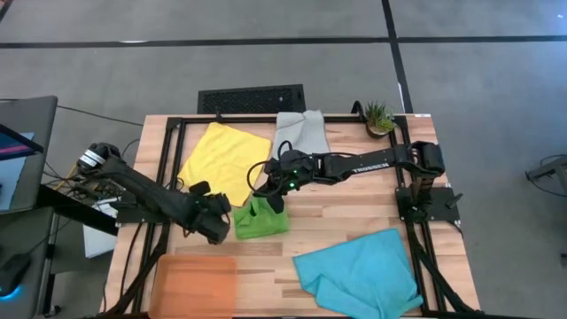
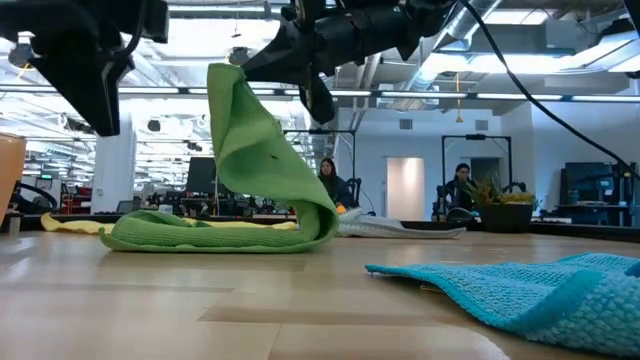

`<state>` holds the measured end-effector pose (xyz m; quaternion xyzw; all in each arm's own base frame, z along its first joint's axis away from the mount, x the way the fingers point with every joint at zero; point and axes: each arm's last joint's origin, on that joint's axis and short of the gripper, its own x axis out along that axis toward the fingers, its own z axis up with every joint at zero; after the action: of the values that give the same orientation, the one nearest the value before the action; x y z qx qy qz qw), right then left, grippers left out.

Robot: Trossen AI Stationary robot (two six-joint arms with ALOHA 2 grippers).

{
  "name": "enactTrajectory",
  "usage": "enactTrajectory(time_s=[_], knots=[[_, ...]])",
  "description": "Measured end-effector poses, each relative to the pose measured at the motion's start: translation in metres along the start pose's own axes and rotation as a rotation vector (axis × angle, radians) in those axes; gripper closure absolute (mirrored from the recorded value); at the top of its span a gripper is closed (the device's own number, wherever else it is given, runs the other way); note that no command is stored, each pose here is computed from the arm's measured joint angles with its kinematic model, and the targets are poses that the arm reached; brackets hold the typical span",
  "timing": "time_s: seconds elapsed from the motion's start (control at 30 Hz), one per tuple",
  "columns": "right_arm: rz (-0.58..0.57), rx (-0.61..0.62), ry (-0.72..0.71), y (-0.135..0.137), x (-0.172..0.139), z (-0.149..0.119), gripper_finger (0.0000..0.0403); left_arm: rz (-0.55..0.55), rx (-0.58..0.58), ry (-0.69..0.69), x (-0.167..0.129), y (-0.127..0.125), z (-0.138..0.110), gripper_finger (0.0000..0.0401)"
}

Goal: Fold microfiber towels
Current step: Fold the green towel

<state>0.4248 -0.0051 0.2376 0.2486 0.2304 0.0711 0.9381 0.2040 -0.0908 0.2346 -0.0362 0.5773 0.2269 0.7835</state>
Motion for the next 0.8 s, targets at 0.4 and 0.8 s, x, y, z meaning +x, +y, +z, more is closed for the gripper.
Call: enactTrajectory(time_s=[0.4, 0.8], knots=[[-0.043, -0.016, -0.039, -0.001, 0.009, -0.004, 0.0397, -0.029, -0.014, -0.032, -0.011, 0.004, -0.005, 0.0251], [-0.041, 0.071, 0.011, -0.027, 0.043, -0.028, 0.0397, -0.027, -0.006, -0.035, -0.011, 0.004, -0.005, 0.0251]])
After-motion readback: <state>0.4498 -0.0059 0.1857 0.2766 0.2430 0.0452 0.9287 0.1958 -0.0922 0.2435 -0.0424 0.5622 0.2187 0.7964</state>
